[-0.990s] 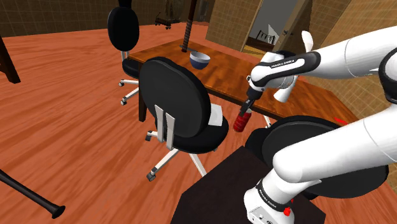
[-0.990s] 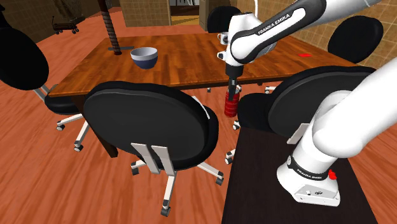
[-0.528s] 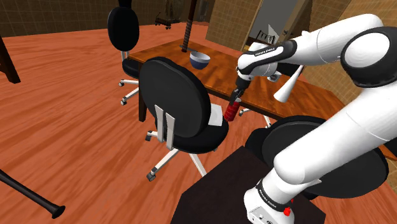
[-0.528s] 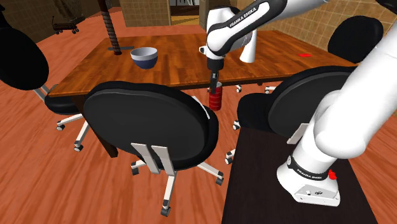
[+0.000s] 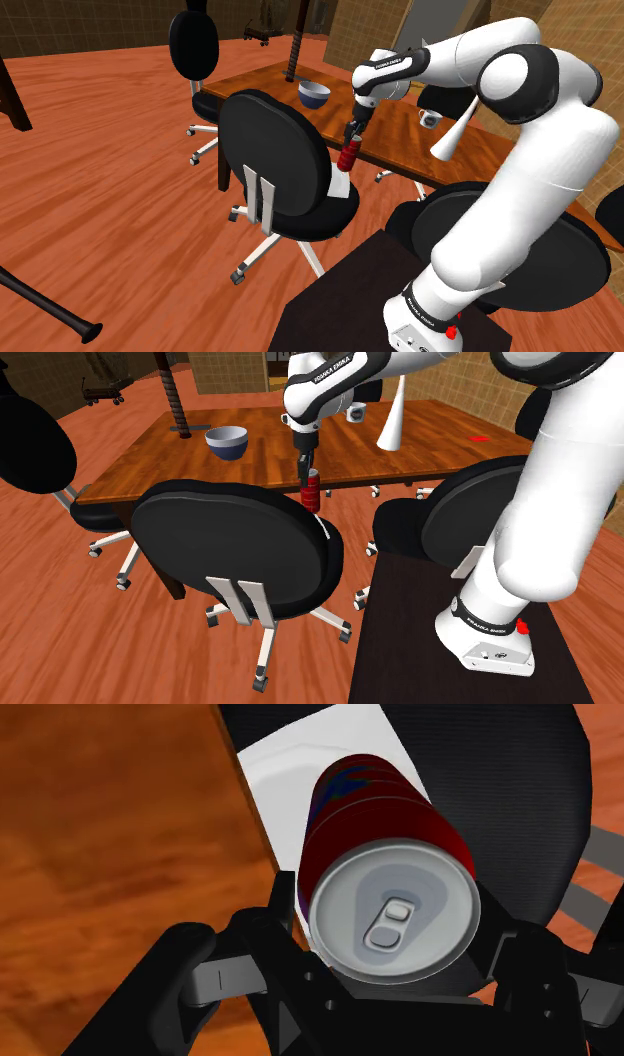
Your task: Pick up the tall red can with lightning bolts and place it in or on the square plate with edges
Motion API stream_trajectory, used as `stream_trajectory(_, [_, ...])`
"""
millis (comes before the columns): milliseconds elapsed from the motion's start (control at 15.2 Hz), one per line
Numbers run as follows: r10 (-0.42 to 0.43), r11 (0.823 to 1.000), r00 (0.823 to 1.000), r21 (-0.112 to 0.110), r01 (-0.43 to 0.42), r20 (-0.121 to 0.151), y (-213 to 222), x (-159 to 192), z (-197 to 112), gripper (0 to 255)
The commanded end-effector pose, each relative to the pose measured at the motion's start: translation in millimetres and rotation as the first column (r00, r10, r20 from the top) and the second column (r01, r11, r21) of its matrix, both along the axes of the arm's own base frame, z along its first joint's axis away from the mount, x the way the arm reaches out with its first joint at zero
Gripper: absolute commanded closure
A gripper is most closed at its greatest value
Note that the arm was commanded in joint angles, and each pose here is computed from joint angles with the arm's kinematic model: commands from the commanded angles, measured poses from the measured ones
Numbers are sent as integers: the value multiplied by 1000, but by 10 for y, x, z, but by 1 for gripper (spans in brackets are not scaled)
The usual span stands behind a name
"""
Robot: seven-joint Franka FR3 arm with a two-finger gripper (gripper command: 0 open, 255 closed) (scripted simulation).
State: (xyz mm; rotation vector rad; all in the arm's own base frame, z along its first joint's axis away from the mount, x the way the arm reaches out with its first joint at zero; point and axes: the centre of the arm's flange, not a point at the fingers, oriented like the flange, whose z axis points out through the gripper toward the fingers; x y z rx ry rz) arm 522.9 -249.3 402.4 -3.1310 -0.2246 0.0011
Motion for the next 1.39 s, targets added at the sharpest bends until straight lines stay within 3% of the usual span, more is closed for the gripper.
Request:
stream_trajectory(0, [0, 1000, 1000, 0, 0, 1, -54, 274, 38, 255])
stream_trajectory(330, [0, 1000, 1000, 0, 0, 1, -144, 922, 139, 255])
stream_trajectory(1320, [0, 1000, 1000, 0, 0, 1, -144, 922, -653, 255])
